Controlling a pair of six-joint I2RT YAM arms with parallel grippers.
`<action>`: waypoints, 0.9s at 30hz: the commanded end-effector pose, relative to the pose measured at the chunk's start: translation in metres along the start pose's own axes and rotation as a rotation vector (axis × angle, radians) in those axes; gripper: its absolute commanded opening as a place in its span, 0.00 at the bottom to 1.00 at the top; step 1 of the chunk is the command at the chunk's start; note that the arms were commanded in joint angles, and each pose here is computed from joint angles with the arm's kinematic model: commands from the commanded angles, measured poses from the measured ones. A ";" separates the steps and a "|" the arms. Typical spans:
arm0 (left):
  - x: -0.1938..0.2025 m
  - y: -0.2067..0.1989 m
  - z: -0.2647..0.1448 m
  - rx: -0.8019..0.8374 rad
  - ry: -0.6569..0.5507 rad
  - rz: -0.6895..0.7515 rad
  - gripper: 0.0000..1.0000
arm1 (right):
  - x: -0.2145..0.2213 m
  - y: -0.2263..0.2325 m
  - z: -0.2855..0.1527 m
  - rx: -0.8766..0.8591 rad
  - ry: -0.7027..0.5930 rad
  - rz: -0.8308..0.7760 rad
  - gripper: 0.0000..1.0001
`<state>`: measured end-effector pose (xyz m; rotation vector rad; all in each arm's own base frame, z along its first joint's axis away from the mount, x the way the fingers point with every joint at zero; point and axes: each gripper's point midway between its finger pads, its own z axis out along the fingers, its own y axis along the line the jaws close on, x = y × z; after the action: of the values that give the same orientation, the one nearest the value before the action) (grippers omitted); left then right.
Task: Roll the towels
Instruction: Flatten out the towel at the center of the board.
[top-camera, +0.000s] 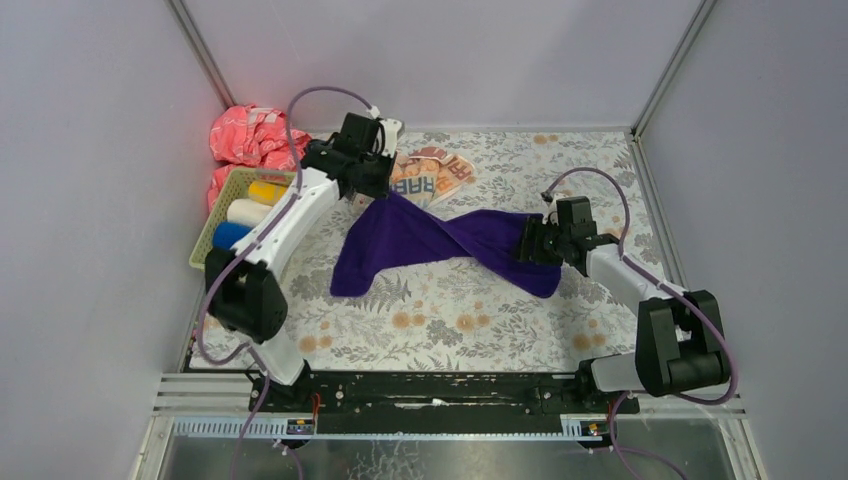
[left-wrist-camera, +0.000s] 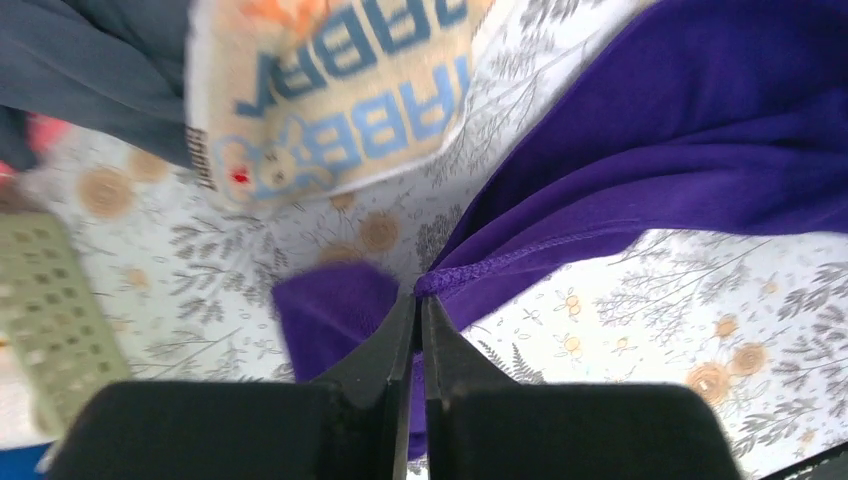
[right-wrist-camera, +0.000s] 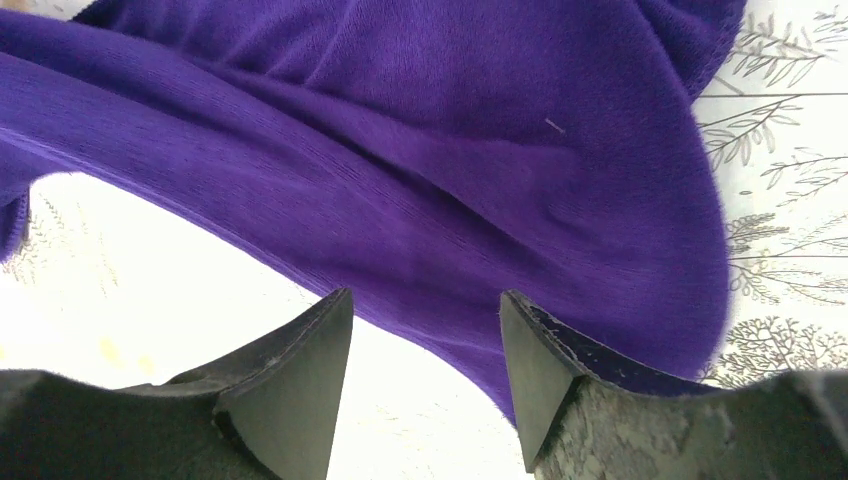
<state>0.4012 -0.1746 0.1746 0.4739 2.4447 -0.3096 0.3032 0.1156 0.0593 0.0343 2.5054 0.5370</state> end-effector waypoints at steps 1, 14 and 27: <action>-0.031 0.006 -0.061 -0.165 -0.121 0.018 0.00 | -0.038 0.013 -0.021 0.001 -0.126 -0.026 0.63; 0.123 -0.123 -0.111 0.029 -0.064 -0.192 0.08 | -0.044 0.031 -0.040 -0.067 -0.144 -0.069 0.64; 0.129 -0.110 -0.121 0.042 -0.213 -0.371 0.48 | -0.021 0.036 -0.012 -0.101 -0.008 -0.068 0.64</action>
<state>0.1624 -0.1920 0.1756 0.1040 2.4398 -0.5395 0.3032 0.1230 0.0803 -0.0036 2.4856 0.5728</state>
